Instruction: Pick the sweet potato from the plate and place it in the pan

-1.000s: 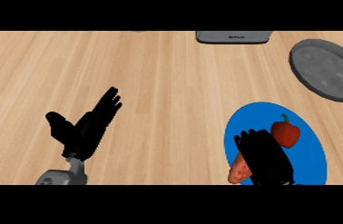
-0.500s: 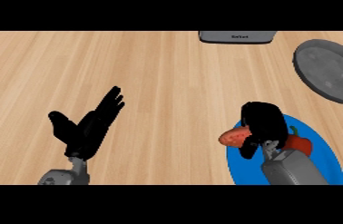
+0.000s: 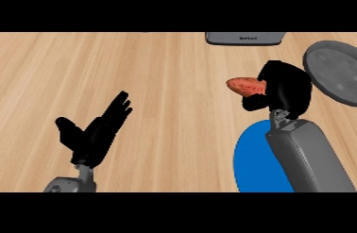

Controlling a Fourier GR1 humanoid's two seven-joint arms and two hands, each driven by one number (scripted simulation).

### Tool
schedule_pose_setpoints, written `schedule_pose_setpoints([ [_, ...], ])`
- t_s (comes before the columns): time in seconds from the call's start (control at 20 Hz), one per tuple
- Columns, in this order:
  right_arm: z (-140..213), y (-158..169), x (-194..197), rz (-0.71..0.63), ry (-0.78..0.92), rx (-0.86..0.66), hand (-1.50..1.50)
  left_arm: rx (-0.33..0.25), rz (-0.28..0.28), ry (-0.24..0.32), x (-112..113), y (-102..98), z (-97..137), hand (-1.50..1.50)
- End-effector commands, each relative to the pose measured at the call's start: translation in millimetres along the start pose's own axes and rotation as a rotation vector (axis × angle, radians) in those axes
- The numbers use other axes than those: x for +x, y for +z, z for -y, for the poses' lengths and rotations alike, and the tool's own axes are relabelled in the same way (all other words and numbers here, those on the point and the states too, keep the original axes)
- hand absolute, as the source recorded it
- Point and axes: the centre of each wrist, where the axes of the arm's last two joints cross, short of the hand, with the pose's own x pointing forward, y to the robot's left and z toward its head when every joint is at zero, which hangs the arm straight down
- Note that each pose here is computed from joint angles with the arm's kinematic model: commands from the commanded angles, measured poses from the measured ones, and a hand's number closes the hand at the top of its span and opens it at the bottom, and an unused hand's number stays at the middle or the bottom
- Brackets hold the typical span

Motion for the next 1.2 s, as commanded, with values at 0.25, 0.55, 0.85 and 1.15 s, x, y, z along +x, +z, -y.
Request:
schedule_pose_setpoints([
  [0.25,39,-20,-7,-0.082,-0.46,-0.194,1.5,0.018,0.005,-0.004,5,0,-8,0.0],
  [0.55,5,-60,-78,-0.123,-0.501,-0.213,1.5,0.025,-0.016,0.006,-3,-2,-3,0.0],
  [0.85,-14,-104,-106,-0.141,-0.308,-0.271,1.5,-0.006,0.01,0.007,7,12,-6,0.0],
  [1.15,-18,-130,-152,-0.198,-0.295,-0.396,1.5,0.013,0.0,0.006,5,-2,-11,0.0],
])
